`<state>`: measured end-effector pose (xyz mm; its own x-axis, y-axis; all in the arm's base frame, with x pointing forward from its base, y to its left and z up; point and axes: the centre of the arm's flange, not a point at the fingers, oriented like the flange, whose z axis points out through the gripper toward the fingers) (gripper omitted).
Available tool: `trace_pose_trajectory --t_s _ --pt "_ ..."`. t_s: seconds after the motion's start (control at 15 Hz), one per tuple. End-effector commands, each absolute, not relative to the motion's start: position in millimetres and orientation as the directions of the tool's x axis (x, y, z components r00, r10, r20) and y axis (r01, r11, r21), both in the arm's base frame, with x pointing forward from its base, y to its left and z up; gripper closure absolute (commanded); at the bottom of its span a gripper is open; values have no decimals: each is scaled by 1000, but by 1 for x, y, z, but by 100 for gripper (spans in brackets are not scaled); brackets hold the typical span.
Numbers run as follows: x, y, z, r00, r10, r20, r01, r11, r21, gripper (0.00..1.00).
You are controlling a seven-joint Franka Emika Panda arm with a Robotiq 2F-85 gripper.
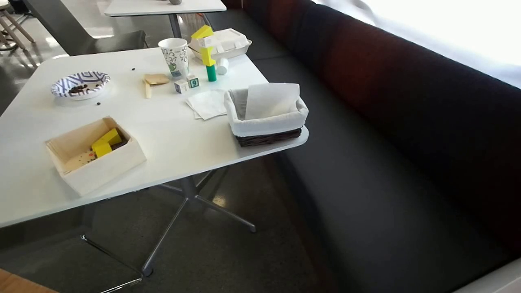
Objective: Pour the contents in the bowl into the coffee cup.
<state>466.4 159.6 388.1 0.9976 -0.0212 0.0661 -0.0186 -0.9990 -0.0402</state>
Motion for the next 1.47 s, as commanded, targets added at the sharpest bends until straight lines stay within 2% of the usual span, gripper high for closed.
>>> trace_pose_trajectory --t_s 0.0,0.2,0.33,0.4,0.87,1.4 --pt "497 184 344 995 -59 78 -54 -996 -65 0" --pt "514 200 305 992 -114 48 -110 -991 -74 0" --pt "521 216 283 996 -78 -30 -81 -993 -90 0" --pt "499 194 303 996 -86 19 -84 -993 -78 0" --pt "513 210 282 997 -72 -10 -72 -994 -86 0" --pt "547 258 251 998 -53 -19 -54 -999 -7 0"
